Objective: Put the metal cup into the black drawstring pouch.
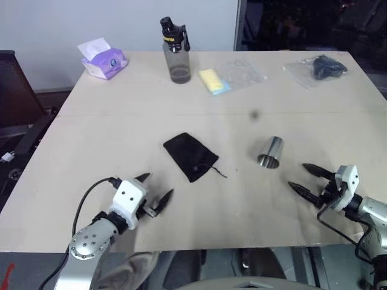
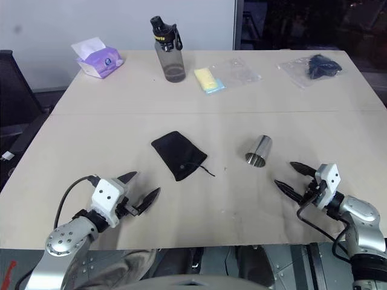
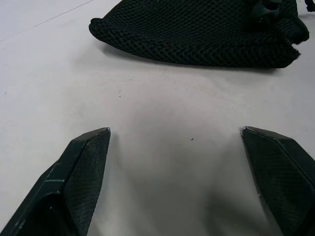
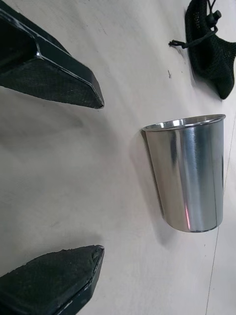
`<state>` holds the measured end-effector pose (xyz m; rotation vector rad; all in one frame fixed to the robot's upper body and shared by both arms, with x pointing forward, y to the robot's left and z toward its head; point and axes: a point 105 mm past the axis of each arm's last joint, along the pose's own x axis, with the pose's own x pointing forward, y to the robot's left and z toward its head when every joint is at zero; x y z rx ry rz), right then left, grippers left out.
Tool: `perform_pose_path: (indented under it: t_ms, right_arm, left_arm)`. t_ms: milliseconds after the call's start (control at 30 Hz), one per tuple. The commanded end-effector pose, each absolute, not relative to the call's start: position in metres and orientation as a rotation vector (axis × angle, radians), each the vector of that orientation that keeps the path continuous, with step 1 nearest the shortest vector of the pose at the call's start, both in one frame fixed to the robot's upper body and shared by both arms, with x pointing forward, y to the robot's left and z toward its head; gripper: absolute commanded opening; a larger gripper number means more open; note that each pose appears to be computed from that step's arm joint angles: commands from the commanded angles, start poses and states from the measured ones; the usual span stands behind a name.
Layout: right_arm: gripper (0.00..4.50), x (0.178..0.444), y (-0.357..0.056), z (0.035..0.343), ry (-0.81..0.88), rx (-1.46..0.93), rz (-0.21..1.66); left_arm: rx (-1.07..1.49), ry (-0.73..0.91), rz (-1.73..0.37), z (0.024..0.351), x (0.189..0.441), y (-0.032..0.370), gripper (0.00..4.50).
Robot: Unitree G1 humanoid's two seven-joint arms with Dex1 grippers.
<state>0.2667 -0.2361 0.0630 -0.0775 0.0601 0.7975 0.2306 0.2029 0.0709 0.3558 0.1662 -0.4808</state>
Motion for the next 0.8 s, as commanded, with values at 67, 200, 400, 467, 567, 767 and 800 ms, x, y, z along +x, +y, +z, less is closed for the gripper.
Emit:
perform_pose_path:
  t_ms: [67, 200, 400, 467, 567, 767, 800]
  right_arm:
    - [4.50, 0.265, -0.243, 0.072, 0.022, -0.097, 0.786]
    - [4.50, 0.264, -0.243, 0.071, 0.024, -0.094, 0.786]
    - [4.50, 0.263, -0.242, 0.070, 0.022, -0.091, 0.784]
    - [4.50, 0.263, -0.242, 0.070, 0.021, -0.090, 0.781]
    - [4.50, 0.262, -0.243, 0.070, 0.021, -0.091, 0.777]
    - [4.50, 0.261, -0.241, 0.070, 0.013, -0.087, 0.774]
    - [4.50, 0.259, -0.240, 0.070, 0.012, -0.083, 0.782]
  left_arm:
    - [0.348, 0.122, -0.501, 0.079, 0.231, 0.198, 4.44]
    - [0.335, 0.113, -0.514, 0.081, 0.231, 0.194, 4.44]
    - [0.328, 0.106, -0.532, 0.082, 0.231, 0.190, 4.44]
    - [0.325, 0.099, -0.540, 0.083, 0.233, 0.188, 4.44]
    - [0.316, 0.088, -0.574, 0.085, 0.234, 0.180, 4.44]
    - [0.268, 0.081, -0.640, 0.085, 0.234, 0.164, 4.44]
    - [0.262, 0.079, -0.648, 0.085, 0.234, 0.161, 4.44]
